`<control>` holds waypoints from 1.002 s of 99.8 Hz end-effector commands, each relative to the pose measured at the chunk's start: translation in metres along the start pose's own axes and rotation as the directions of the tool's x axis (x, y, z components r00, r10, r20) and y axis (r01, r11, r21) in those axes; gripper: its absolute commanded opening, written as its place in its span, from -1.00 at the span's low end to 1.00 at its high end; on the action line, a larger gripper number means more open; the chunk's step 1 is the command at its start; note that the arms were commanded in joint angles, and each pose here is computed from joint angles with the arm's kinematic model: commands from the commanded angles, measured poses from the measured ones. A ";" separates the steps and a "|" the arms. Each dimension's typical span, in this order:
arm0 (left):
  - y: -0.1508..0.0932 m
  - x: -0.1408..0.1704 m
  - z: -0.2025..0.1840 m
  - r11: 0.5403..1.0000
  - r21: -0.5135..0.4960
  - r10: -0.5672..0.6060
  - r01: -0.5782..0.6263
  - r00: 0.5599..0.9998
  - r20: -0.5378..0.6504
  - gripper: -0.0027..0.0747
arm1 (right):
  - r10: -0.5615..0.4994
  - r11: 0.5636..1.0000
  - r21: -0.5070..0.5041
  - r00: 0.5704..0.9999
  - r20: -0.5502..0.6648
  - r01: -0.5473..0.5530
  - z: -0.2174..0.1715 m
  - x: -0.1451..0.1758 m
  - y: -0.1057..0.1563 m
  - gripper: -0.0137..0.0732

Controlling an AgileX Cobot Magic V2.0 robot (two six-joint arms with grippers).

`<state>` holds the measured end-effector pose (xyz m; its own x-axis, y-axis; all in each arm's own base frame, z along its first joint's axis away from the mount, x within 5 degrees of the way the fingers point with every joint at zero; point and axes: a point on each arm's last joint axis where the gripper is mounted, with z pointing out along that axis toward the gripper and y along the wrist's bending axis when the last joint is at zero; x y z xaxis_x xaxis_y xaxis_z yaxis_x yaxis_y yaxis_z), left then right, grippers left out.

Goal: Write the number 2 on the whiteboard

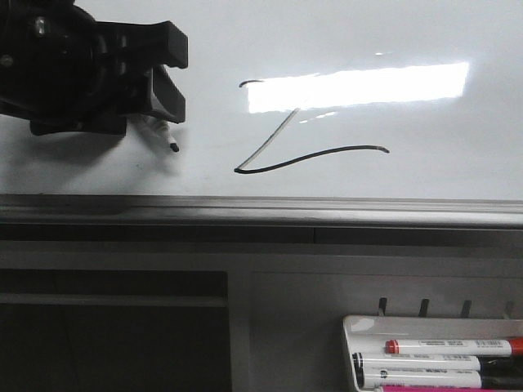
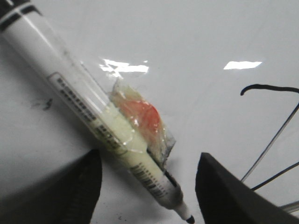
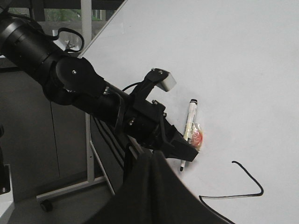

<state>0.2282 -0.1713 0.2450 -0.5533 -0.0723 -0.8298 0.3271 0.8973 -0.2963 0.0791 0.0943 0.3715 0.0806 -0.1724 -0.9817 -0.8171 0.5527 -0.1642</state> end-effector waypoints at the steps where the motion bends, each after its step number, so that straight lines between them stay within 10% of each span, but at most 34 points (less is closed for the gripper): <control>1: 0.002 -0.016 -0.006 0.999 -0.029 -0.034 0.037 0.995 0.092 0.22 | 0.016 0.998 0.056 0.998 0.067 -0.020 -0.003 -0.013 -0.006 -0.85; 100: -0.009 -0.054 -0.084 0.990 0.138 -0.062 0.024 0.957 0.282 0.32 | 0.022 0.997 0.076 0.996 0.083 -0.028 -0.004 -0.014 -0.008 -0.85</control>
<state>0.1972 -0.1479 0.3068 -0.4325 -0.2192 -0.8746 0.3858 0.8317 -0.3993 0.0806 0.0934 0.3733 0.0848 -0.1560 -0.9841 -0.8046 0.5719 -0.1600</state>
